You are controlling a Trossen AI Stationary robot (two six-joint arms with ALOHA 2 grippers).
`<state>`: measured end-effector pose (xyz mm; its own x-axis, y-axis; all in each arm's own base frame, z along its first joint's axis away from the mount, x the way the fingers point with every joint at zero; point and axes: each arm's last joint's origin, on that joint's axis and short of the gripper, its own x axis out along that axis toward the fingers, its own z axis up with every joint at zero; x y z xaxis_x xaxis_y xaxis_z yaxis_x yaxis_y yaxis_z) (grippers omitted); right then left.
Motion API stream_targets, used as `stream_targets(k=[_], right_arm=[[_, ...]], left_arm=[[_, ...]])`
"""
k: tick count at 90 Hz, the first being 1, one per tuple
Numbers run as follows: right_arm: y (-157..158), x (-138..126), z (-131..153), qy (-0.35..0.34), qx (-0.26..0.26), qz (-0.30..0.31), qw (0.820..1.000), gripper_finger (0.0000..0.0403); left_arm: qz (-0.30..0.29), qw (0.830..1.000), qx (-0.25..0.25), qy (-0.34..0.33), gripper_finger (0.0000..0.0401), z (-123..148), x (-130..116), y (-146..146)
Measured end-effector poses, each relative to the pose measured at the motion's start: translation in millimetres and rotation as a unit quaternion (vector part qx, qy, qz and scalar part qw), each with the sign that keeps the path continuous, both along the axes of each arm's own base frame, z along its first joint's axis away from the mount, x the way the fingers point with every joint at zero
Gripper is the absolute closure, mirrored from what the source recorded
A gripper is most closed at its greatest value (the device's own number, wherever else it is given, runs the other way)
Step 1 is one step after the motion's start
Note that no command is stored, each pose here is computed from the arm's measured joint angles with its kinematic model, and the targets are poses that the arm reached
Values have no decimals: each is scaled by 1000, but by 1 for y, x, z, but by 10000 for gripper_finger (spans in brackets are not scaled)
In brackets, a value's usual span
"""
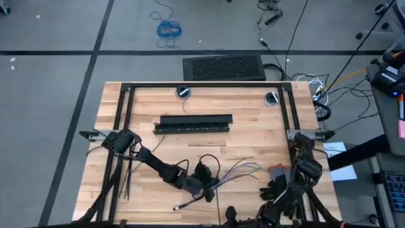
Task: Ziptie cables
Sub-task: Wrap the cable wires with zip tie
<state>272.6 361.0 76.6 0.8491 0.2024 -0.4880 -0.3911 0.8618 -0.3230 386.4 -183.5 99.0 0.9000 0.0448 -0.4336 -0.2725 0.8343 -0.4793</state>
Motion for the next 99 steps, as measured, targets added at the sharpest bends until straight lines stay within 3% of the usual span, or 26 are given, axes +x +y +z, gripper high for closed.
stream_targets(k=[33, 48, 65, 78, 87, 99], right_arm=[[-3, 4, -1, 7, 7, 0, 1000, 284], [-3, 6, 0, 5, 24, -7, 1000, 330], [-7, 13, 2, 18, 77, -17, 997, 397], [-5, 15, 4, 15, 98, -2, 995, 401], [-2, 17, 10, 2, 123, 24, 992, 402], [-3, 16, 8, 13, 115, 18, 993, 402]], left_arm=[[-17, 999, 13, -31, 401, 6, 1, -5], [-20, 999, 27, -35, 401, 7, 0, -7], [-6, 996, 79, -41, 401, 7, -4, -13], [-9, 993, 112, -41, 401, 8, -7, -18], [-2, 986, 159, -42, 401, 8, -13, -26], [16, 973, 227, -40, 401, 9, -19, -34]])
